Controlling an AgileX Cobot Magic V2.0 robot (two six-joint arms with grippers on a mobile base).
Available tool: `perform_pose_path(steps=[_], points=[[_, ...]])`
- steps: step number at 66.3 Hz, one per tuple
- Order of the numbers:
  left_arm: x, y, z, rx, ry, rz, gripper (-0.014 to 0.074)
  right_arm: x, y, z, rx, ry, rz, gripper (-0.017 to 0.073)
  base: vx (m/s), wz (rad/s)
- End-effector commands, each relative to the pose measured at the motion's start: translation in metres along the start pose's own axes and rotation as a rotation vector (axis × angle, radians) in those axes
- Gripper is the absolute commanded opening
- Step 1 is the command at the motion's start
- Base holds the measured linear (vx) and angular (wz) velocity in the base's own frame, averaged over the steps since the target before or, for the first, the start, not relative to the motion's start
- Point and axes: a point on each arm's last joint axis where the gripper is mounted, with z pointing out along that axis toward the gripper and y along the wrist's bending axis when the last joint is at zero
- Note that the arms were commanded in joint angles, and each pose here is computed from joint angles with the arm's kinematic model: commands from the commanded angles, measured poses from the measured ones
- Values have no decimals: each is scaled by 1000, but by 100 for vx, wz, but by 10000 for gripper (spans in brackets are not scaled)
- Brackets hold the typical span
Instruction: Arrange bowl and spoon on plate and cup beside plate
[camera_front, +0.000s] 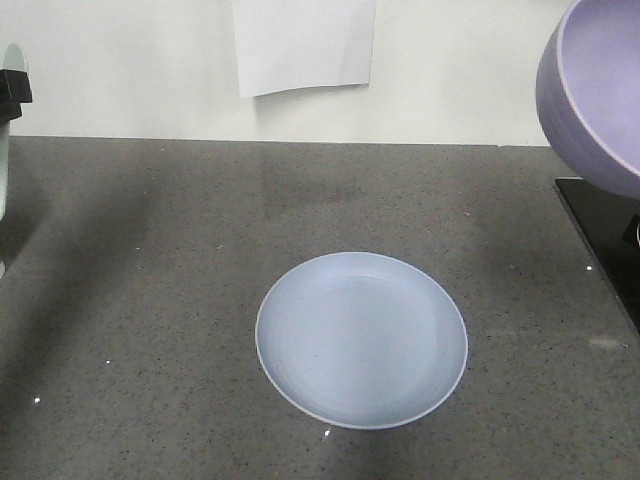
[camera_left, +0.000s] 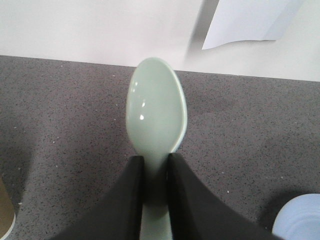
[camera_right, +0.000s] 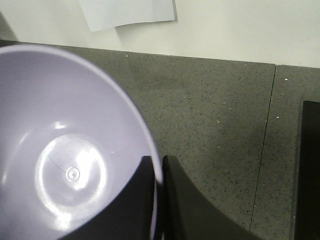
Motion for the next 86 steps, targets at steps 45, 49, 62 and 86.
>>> perform_pose_path(steps=[45, 49, 62, 86], points=[[-14, -4, -15, 10, -110, -8, -6, -10, 9, -10, -6, -96, -20, -4, 2, 0], [-14, -4, -15, 10, -110, -8, -6, -10, 9, -10, -6, -96, -20, -4, 2, 0], [-14, -4, -15, 10, -110, -8, -6, -10, 9, -10, -6, -96, -20, -4, 2, 0], [-14, -4, -15, 10, -110, -8, -6, -10, 9, -10, -6, -96, -20, -4, 1, 0]])
